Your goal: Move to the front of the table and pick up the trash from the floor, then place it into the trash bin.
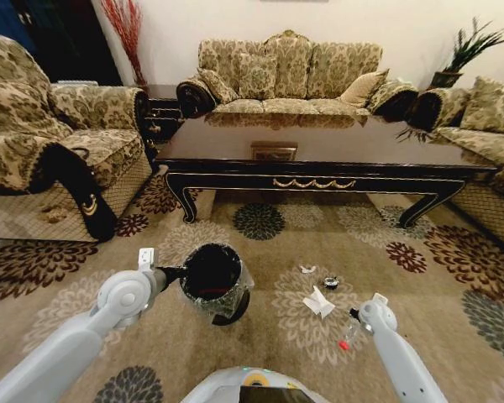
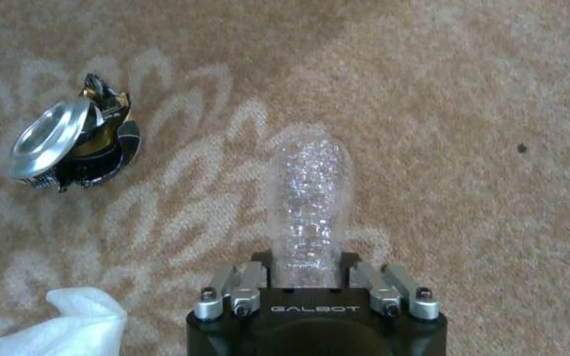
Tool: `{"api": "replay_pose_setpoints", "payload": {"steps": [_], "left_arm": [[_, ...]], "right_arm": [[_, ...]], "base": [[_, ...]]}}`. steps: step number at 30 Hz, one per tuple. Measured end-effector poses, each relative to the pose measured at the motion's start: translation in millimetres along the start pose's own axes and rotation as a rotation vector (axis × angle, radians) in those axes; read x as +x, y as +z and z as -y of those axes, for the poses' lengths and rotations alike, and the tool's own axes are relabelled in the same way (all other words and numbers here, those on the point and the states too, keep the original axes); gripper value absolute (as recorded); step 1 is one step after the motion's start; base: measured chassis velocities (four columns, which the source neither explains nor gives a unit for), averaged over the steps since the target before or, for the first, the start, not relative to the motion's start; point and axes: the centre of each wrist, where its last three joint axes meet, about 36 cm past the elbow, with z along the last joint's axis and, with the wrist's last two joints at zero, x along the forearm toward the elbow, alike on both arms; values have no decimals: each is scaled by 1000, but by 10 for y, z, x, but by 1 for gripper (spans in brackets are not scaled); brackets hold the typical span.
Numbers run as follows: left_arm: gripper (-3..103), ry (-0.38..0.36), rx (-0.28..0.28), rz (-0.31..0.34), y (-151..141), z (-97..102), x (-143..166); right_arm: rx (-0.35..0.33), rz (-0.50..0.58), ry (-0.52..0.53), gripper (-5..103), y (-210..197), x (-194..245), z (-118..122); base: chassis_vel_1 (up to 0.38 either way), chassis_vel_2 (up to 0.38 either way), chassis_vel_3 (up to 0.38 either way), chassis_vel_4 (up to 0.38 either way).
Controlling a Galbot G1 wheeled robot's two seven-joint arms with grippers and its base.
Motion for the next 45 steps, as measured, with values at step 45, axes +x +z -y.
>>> {"api": "replay_pose_setpoints", "payload": {"steps": [45], "left_arm": [[4,121,-151,-35,-486,399,-408]], "right_arm": [[237,723,-525,21,228,2261,269]], "base": [[0,0,0,0]]}}
